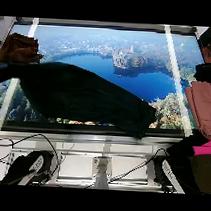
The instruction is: Fold the clothes and pants, and hang the long-sleeved shirts on hangers.
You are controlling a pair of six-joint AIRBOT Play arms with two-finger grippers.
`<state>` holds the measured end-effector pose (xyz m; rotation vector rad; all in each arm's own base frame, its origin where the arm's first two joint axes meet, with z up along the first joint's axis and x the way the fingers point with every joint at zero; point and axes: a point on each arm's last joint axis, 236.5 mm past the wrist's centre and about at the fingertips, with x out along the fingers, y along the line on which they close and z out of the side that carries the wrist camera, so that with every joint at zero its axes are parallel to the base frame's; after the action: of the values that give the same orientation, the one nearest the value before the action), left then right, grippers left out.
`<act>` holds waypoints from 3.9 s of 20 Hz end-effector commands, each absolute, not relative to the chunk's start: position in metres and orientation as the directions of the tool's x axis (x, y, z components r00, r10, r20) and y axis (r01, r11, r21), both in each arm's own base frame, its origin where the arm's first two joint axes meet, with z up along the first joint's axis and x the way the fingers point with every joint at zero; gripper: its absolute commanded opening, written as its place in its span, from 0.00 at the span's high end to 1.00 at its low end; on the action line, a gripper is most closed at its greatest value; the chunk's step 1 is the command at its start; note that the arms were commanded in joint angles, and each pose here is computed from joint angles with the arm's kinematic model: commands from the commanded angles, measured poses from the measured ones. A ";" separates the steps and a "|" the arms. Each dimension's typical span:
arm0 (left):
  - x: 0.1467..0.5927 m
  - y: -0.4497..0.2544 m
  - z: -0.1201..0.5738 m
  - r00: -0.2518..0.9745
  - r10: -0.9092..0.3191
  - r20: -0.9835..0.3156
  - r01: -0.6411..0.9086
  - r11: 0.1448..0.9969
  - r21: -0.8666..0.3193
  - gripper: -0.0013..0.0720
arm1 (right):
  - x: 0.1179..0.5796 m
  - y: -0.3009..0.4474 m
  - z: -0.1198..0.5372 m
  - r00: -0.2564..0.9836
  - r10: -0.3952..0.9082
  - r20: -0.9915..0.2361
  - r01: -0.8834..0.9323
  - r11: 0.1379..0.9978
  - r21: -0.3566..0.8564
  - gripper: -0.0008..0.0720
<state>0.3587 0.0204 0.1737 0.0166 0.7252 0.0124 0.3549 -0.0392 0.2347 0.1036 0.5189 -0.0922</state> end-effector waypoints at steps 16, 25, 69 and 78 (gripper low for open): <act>0.371 0.162 0.042 0.441 0.314 -0.841 -0.268 0.940 0.210 0.07 | 0.354 -0.039 0.232 0.858 -0.061 -0.509 0.115 0.990 0.075 0.48; 0.324 0.239 0.001 0.414 0.162 -0.896 -0.429 0.903 -0.035 0.11 | 0.354 -0.039 0.233 0.860 -0.060 -0.507 0.115 0.990 0.078 0.48; 0.290 0.246 0.075 0.368 0.264 -0.892 -0.536 0.844 0.028 0.91 | 0.296 0.062 0.028 0.174 0.436 -0.883 -0.133 0.899 0.417 0.20; 0.282 0.237 0.040 0.291 0.187 -0.938 -0.532 0.846 0.004 0.91 | 0.279 0.109 -0.018 0.003 0.606 -0.796 0.119 0.790 0.601 0.23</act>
<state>0.2842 0.2384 0.0463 -0.3281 1.1619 0.4948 0.2822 0.0911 -0.0074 0.5093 1.4789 0.4036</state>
